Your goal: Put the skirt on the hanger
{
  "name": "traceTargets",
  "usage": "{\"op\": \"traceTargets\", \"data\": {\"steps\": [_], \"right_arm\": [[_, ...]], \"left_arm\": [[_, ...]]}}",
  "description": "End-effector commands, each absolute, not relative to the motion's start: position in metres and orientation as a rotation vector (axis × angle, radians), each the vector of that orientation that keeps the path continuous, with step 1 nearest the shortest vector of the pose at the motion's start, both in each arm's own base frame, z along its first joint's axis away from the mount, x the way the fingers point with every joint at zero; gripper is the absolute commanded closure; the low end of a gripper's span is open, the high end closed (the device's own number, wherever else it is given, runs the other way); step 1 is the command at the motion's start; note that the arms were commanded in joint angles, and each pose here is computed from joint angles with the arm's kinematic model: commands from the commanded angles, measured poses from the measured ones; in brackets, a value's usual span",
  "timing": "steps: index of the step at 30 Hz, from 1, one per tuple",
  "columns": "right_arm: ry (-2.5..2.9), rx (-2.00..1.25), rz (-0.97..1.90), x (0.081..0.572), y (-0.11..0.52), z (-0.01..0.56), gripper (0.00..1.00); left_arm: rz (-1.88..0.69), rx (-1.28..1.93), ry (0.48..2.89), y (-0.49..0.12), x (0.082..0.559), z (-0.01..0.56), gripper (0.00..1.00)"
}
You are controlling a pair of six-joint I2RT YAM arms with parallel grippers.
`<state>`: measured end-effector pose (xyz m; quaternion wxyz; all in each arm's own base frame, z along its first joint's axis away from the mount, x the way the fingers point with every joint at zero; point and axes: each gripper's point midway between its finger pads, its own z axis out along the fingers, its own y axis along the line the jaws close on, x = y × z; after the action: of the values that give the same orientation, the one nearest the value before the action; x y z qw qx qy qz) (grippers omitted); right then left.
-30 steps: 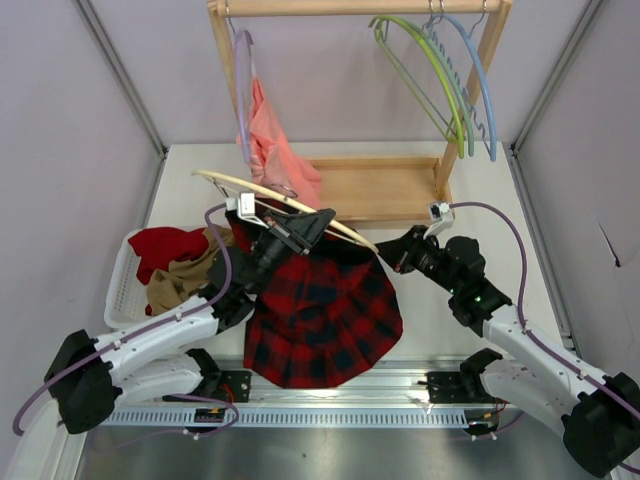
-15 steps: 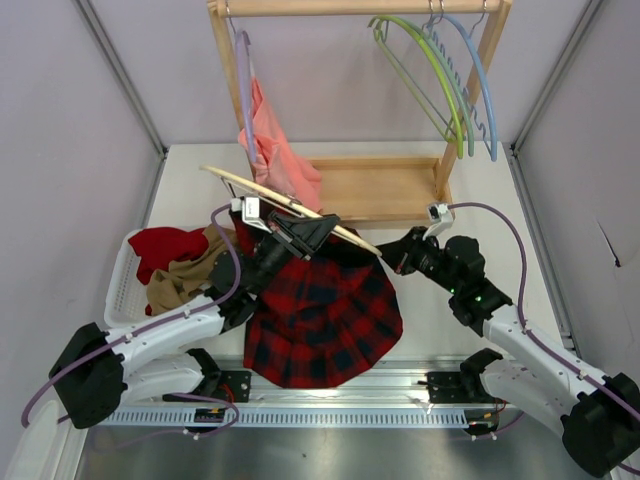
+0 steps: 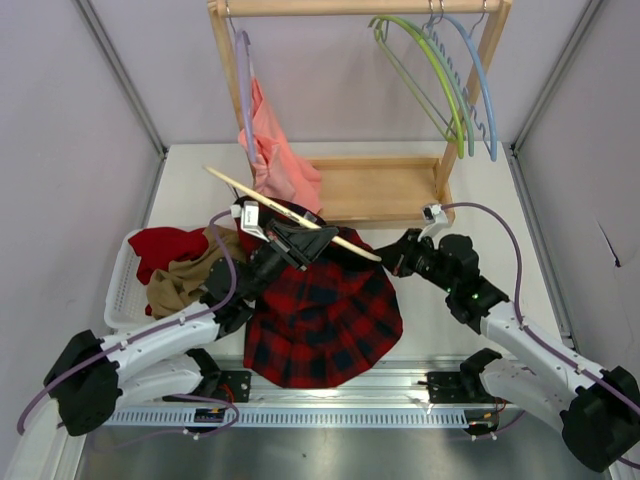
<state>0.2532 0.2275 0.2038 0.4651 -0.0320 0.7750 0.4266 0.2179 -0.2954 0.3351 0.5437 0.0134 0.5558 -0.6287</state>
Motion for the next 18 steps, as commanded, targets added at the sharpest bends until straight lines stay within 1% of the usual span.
{"op": "traceTargets", "data": {"steps": [1,8,13,18], "right_arm": [[1.754,-0.057,1.039,0.27,0.226,0.251,1.0],[1.844,0.04,0.896,0.285,0.21,0.228,1.0],[1.861,0.002,0.934,0.28,0.218,0.222,1.0],[1.816,-0.075,1.002,0.269,0.232,0.235,1.0]], "left_arm": [[-1.554,0.138,1.301,-0.299,0.195,0.335,1.0],[-1.596,0.155,1.282,-0.293,0.183,0.339,1.0],[-1.549,0.144,1.262,-0.286,0.185,0.348,1.0],[-1.525,0.143,1.252,-0.29,0.193,0.354,1.0]]}}
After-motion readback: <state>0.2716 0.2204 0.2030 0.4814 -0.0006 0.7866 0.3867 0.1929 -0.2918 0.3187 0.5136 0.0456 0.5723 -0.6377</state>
